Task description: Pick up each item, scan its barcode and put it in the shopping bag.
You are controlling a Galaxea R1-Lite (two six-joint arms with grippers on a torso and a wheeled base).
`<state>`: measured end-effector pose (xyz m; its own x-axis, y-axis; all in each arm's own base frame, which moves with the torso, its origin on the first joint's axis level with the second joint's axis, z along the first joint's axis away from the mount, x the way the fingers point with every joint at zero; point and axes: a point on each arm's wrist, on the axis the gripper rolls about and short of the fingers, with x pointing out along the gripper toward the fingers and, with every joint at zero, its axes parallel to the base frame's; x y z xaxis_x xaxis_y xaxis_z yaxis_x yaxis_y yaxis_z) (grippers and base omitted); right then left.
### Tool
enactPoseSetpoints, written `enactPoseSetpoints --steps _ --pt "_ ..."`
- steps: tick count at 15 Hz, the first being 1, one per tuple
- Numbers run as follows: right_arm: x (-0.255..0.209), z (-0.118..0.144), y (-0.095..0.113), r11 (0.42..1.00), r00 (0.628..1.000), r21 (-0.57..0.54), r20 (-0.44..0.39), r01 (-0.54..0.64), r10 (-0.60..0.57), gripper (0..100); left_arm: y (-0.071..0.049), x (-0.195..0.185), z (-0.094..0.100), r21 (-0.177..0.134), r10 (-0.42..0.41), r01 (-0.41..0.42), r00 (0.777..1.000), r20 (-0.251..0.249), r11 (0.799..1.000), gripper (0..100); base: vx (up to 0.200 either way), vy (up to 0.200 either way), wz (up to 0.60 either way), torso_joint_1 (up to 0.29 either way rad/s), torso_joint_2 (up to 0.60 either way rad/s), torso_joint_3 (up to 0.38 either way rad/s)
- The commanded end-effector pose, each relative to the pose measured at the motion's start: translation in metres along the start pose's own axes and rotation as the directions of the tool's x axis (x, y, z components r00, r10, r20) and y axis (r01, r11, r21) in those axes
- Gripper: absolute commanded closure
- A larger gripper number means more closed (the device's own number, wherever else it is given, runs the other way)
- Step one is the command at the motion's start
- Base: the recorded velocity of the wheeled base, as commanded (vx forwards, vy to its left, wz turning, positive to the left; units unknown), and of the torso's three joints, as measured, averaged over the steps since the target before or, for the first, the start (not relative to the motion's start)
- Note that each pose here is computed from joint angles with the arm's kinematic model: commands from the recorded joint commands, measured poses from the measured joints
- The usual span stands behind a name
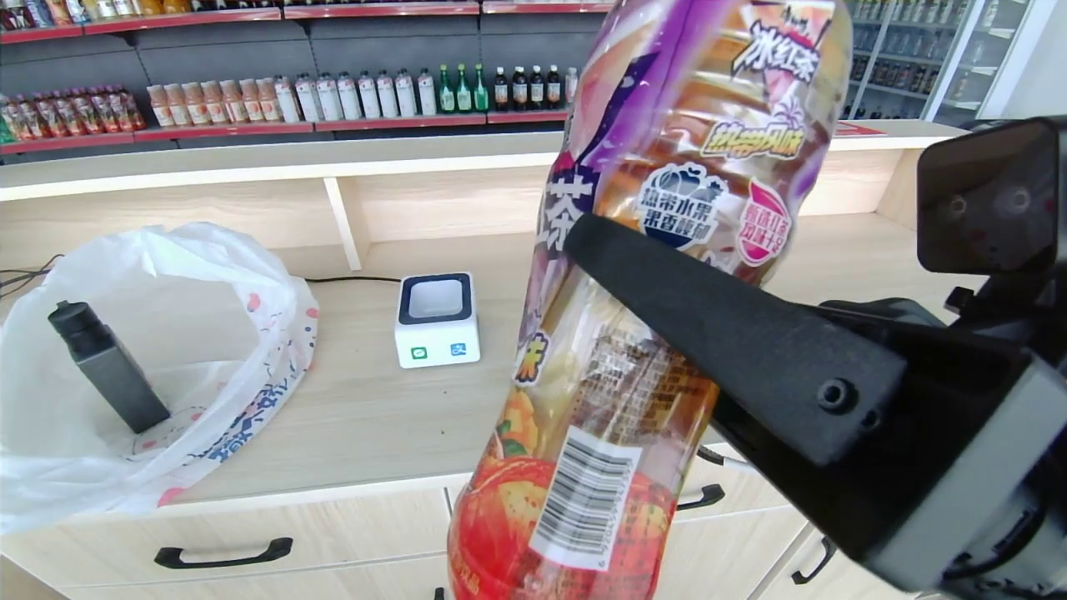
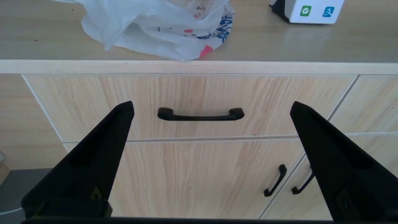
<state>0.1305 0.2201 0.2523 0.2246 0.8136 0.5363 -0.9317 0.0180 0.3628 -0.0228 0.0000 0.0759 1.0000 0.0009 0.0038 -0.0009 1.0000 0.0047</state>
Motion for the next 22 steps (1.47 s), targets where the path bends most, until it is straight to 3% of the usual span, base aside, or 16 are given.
enactPoseSetpoints --steps 1,9,18,22 --pt "-0.001 0.000 -0.002 1.000 1.000 -0.001 0.000 0.005 -0.005 100 0.000 0.000 0.000 0.000 0.001 -0.001 1.000 -0.001 1.000 0 0.000 0.000 0.00 0.000 0.00 0.000" --pt "0.011 0.012 -0.011 1.000 0.998 -0.020 0.055 0.011 -0.010 100 0.000 0.000 0.000 0.000 0.001 -0.001 1.000 -0.001 1.000 0 0.000 0.000 0.00 0.000 0.00 0.000" --pt "0.006 0.015 -0.010 1.000 0.998 -0.024 0.057 0.019 -0.017 100 0.000 0.000 0.000 0.000 0.001 -0.001 1.000 -0.001 1.000 0 0.000 0.000 0.00 0.000 0.00 0.000" --pt "0.000 0.016 -0.024 0.995 0.996 -0.070 0.053 0.073 -0.069 100 0.000 0.000 0.000 0.000 0.001 -0.001 1.000 -0.001 1.000 0 0.000 0.000 0.00 0.000 0.00 0.000"
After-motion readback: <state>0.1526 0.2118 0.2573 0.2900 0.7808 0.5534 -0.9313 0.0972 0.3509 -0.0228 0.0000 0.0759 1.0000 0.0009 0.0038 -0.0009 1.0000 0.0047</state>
